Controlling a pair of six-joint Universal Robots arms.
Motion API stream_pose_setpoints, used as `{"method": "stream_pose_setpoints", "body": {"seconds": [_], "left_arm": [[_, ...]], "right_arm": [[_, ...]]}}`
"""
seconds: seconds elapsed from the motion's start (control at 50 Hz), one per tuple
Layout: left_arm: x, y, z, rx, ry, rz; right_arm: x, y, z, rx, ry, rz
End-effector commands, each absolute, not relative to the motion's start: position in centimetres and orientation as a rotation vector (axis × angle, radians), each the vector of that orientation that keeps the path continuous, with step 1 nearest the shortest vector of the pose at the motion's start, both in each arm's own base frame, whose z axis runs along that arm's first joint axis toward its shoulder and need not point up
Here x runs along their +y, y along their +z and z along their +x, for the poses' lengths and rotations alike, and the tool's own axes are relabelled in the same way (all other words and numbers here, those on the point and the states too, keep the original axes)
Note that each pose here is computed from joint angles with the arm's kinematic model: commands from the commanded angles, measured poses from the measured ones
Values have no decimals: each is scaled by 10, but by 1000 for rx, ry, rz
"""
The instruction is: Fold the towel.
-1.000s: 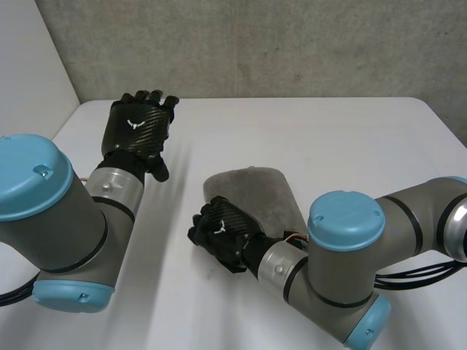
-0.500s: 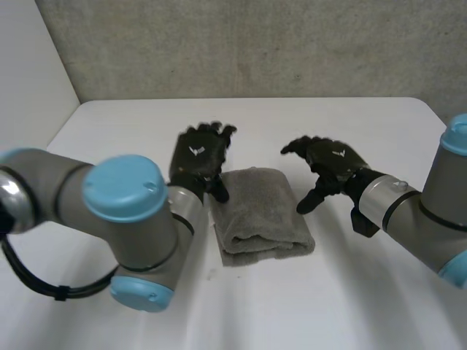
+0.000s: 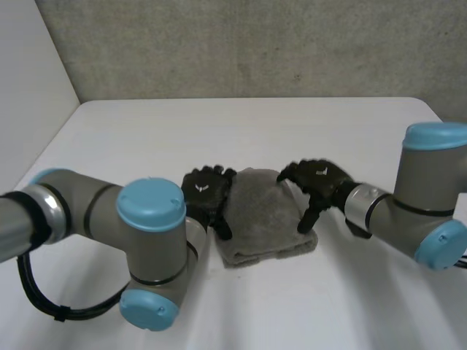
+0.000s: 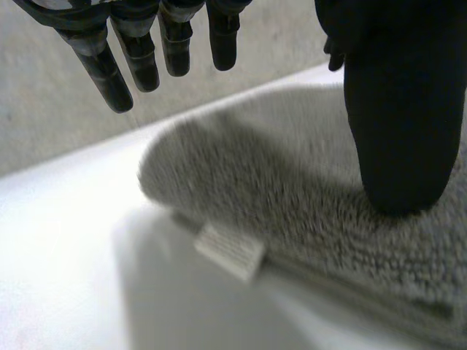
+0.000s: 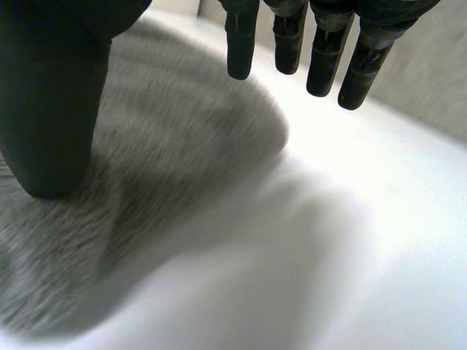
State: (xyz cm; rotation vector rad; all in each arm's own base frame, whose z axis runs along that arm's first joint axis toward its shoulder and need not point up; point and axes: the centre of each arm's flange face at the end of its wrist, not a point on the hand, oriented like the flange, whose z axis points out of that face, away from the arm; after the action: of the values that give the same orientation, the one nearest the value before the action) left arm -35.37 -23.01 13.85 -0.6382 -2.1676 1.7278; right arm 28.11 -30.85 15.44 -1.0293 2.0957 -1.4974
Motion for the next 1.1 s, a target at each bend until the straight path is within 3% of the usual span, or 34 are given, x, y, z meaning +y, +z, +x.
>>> {"method": "stream_pose_setpoints", "body": {"seconds": [0.02,0.04,0.08,0.1,0.14,0.26,0.42,1.1], "left_arm": [[-227,229,-345,-1963,1950,-601],[-227,230,-345,-1963,1951,-601],[-225,272,-331,-1892,2042,-558],[-225,272,-331,-1891,2043,-557],[-233,307,-303,-1875,2139,-474],[-234,338,-265,-1920,2200,-394],[-223,348,-254,-1981,2169,-392],[-217,336,-255,-2040,2101,-449]], "right_arm": [[-312,244,273,1919,-1837,-866],[-312,244,273,1919,-1837,-865],[-311,274,263,1899,-1936,-751],[-311,274,263,1899,-1937,-751],[-308,303,253,1877,-2050,-663],[-302,340,216,1955,-2230,-478],[-296,340,210,2045,-2190,-468],[-290,334,220,2008,-2112,-566]]}}
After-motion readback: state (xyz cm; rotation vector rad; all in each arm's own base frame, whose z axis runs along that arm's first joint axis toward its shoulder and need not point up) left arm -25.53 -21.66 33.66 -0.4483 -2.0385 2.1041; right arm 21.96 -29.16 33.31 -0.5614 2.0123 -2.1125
